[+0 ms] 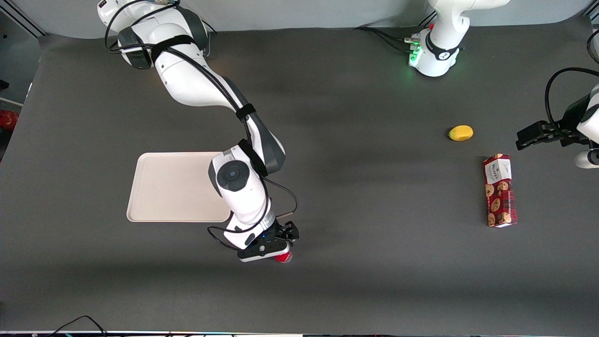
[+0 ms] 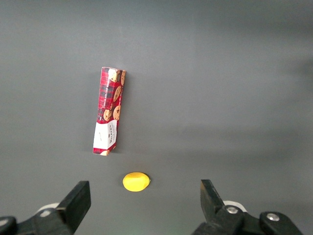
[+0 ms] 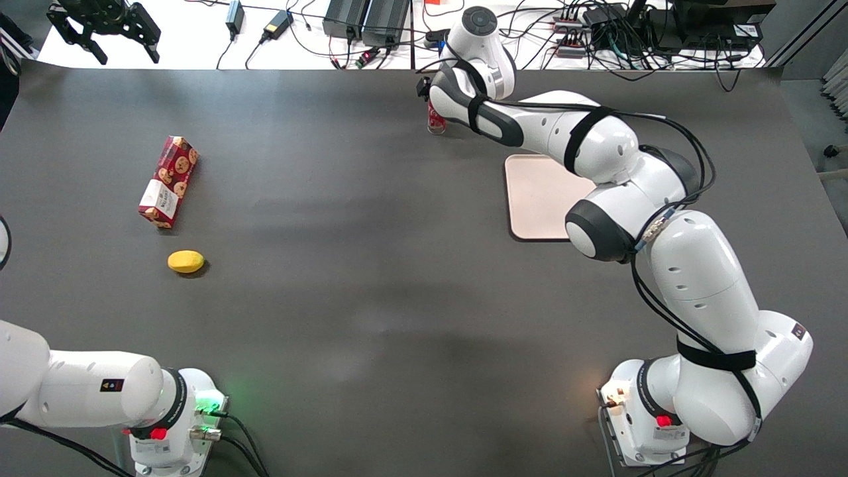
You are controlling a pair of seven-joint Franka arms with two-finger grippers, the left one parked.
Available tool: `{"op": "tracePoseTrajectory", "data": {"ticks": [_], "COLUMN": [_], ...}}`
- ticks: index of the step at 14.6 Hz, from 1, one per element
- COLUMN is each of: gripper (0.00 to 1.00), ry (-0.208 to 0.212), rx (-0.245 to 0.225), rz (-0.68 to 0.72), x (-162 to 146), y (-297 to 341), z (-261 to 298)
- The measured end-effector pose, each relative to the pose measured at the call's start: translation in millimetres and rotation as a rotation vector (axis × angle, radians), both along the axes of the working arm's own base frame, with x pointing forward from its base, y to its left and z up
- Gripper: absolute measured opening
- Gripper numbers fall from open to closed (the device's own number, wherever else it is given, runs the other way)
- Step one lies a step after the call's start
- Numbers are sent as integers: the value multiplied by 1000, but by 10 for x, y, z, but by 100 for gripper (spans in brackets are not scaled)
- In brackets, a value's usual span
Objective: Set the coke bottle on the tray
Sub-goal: 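Close the right gripper around the red Coca-Cola bottle's body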
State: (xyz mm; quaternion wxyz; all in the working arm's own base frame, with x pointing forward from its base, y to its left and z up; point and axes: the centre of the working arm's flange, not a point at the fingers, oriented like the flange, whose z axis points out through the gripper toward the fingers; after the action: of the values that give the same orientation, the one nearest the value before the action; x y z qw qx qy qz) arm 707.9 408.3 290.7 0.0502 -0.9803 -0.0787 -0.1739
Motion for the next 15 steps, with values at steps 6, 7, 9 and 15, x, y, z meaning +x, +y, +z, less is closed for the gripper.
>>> {"op": "tracePoseTrajectory", "data": {"ticks": [6, 7, 9, 15], "gripper": [61, 52, 37, 37], "ry": [-27, -29, -35, -56], "rx": [5, 3, 2, -20], "rz": [6, 13, 21, 94], "x": [28, 28, 32, 36], "y": [-4, -3, 1, 12], "z": [-12, -12, 6, -2]}}
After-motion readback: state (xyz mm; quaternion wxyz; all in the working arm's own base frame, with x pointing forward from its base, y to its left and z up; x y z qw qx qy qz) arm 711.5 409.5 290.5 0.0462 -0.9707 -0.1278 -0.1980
